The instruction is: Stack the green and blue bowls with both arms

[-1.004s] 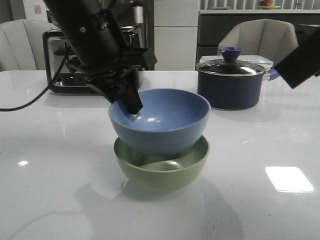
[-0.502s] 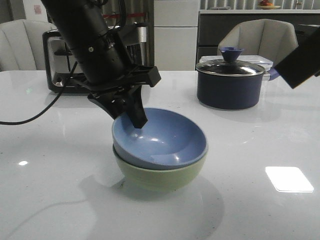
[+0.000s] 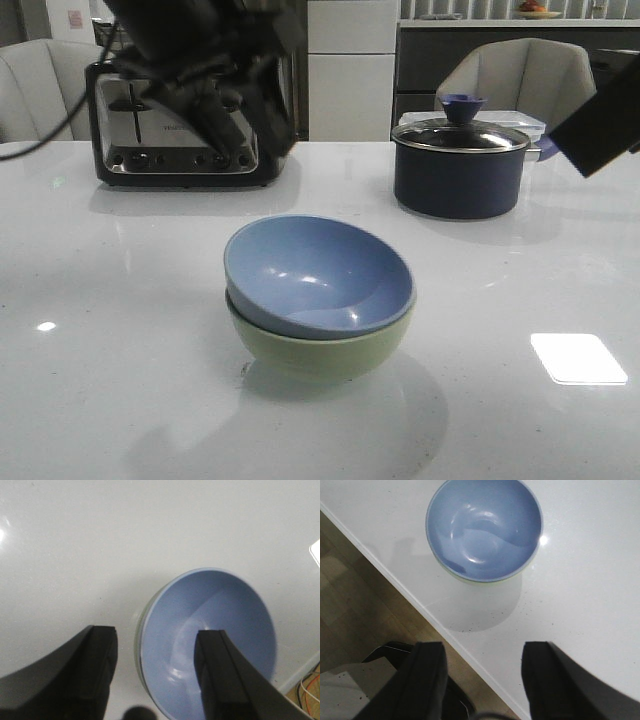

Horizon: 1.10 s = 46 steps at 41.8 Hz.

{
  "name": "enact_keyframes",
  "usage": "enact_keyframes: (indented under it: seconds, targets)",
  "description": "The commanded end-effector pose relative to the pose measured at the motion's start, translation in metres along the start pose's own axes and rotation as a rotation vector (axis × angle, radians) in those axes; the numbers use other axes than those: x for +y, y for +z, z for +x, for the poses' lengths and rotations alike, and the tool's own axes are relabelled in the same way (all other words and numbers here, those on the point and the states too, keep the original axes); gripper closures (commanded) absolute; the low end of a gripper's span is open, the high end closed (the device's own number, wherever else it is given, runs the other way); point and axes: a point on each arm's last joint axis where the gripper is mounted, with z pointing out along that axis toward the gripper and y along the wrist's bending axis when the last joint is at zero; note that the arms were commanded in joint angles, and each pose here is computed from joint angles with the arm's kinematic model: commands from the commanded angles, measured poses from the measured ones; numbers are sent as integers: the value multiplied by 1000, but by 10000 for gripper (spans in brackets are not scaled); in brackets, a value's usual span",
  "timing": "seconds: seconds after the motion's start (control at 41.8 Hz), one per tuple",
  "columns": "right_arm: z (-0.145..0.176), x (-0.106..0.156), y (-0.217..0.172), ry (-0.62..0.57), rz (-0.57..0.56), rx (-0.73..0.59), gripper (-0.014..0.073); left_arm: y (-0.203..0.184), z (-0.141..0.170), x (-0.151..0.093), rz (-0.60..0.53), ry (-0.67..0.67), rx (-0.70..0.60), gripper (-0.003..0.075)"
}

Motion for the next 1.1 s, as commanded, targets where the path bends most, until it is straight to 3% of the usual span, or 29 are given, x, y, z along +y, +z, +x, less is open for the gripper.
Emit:
enact_keyframes:
  seconds: [0.0, 0.335, 0.502, 0.694, 0.885, 1.076]
  targets:
    - [-12, 0, -9, -14, 15, -96, 139, -55, 0, -19, 1, 29, -168, 297]
    - [-12, 0, -9, -14, 15, -96, 139, -143, 83, -41, -50, 103, -302, 297]
    - [-12, 0, -9, -14, 15, -96, 139, -167, 130, -45, -99, 141, -352, 304]
    - [-11, 0, -9, -10, 10, -91, 139, -175, 174, -42, -177, 109, -370, 364]
    - [-7, -4, -17, 53, 39, -80, 143, -181, 198, -34, -272, 44, -394, 373]
    - [12, -3, -42, 68, 70, -123, 208, -187, 205, -35, -284, 48, -420, 374]
